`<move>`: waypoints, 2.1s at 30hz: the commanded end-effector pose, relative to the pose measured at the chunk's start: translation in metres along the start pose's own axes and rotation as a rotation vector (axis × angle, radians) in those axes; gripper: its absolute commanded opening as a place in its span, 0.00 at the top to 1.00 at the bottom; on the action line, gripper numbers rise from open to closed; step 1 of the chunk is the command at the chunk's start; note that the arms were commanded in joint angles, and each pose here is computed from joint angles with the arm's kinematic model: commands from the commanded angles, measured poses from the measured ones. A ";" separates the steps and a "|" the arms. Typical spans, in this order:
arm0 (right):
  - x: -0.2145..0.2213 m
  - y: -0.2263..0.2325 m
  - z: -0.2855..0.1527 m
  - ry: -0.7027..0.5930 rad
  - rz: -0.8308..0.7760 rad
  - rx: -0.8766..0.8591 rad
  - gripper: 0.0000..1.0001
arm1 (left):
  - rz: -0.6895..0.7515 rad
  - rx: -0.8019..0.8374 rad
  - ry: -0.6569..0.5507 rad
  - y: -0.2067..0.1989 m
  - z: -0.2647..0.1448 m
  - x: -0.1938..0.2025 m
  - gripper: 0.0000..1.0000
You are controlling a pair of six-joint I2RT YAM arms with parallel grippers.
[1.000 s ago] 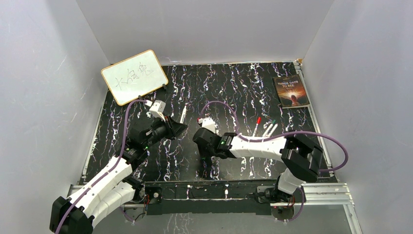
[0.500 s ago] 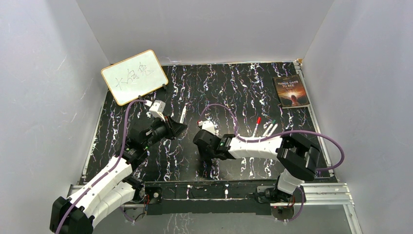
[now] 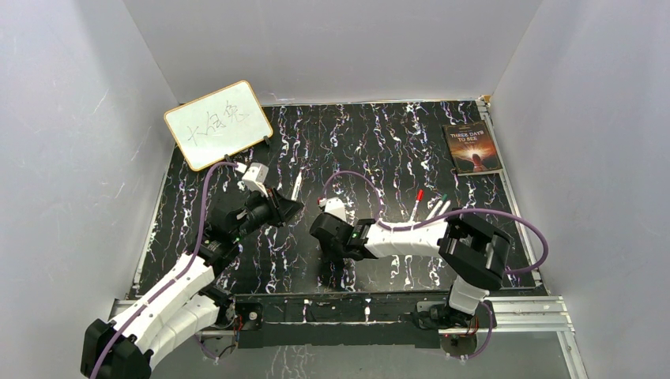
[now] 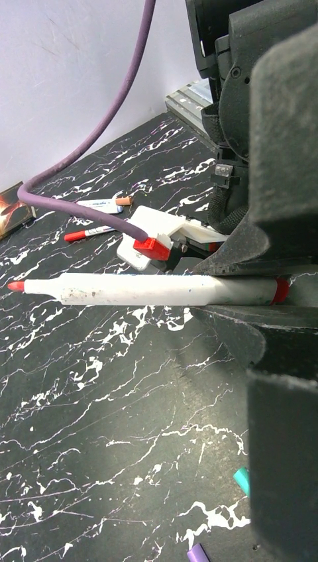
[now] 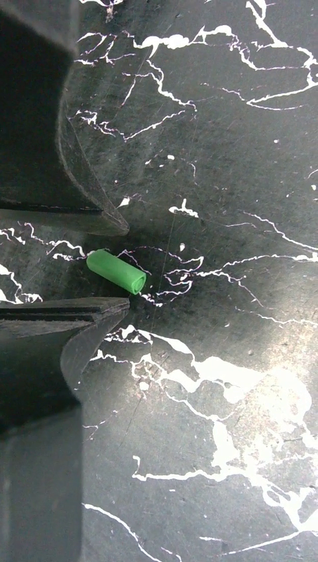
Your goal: Insert the pens into the pen caps
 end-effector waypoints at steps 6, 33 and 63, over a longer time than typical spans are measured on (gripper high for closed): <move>-0.002 0.000 0.003 -0.016 -0.010 0.036 0.74 | 0.018 0.003 -0.027 -0.002 -0.004 -0.008 1.00; -0.070 0.002 -0.063 -0.263 0.158 -0.103 1.00 | -0.020 0.078 -0.048 -0.016 -0.002 -0.012 1.00; -0.205 0.017 -0.284 -0.942 0.339 -1.173 1.00 | -0.281 0.694 -0.218 -0.111 -0.045 -0.039 1.00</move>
Point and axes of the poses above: each gripper's point midway between its finger pads, its own z axis out along the fingers, its own y axis along the line the jaws close on, x = y × z, the point moved 1 cm from there along -z, back along the fingers, and after that the axes turned 4 degrees about z, right-handed, at the moved point
